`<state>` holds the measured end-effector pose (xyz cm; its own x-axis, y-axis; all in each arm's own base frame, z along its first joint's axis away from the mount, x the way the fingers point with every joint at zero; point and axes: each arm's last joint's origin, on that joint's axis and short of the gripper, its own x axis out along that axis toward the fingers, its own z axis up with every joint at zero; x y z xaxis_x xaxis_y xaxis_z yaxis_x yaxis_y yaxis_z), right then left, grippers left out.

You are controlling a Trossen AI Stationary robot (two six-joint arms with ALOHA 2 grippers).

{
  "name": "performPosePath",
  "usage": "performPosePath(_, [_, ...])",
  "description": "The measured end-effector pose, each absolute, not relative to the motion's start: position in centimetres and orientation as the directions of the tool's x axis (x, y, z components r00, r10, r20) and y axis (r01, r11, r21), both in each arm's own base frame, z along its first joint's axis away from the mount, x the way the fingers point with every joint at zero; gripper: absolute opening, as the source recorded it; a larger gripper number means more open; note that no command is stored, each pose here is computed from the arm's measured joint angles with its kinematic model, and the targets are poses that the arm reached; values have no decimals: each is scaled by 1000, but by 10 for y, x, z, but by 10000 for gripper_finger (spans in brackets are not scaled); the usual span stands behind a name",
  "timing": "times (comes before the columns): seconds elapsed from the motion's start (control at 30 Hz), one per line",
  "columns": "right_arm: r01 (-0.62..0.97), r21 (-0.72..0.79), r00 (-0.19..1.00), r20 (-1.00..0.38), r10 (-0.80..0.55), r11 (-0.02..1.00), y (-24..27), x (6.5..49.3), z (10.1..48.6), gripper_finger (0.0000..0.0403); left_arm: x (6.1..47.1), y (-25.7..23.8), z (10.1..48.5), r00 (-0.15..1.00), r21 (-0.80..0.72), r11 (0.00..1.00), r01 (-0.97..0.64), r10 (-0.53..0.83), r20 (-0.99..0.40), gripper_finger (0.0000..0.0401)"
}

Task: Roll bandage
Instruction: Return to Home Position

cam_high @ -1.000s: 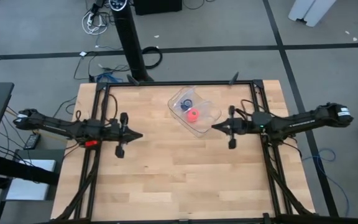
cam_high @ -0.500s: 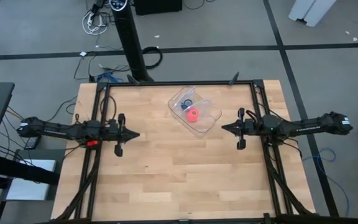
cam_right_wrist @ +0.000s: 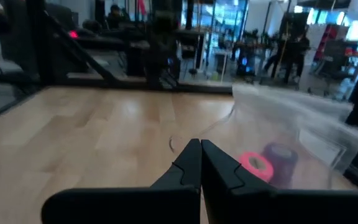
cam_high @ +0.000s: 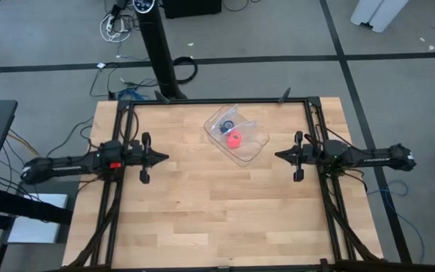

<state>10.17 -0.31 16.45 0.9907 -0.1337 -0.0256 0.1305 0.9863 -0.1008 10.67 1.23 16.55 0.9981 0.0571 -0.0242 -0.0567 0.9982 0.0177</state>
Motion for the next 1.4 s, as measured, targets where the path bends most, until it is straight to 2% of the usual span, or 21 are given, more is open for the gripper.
performPosePath(0.13, [127, -102, 992, 30, -125, 987, -3, 98, 169, 0, 104, 21, 167, 993, -5, 993, -119, 119, -8, 8])
performPosePath(0.43, [128, -92, 992, 35, -125, 988, -3, 98, 169, 0, 95, 18, 171, 991, 65, 990, -123, 120, 53, 13])
performPosePath(0.7, [149, -99, 988, 49, -144, 984, -4, 97, 170, 6, 95, 19, 168, 986, 71, 984, -165, 164, 27, 14])
performPosePath(0.83, [182, -119, 983, 29, -180, 976, -5, 98, 169, 5, 95, 20, 168, 982, 16, 982, -187, 187, 22, 14])
performPosePath(1.13, [183, -135, 982, -14, -187, 974, -6, 101, 165, 10, 95, 20, 167, 982, -6, 982, -187, 187, 18, 15])
performPosePath(1.4, [189, -119, 982, 22, -187, 975, -6, 101, 169, 7, 95, 20, 167, 982, -7, 982, -187, 187, 18, 15])
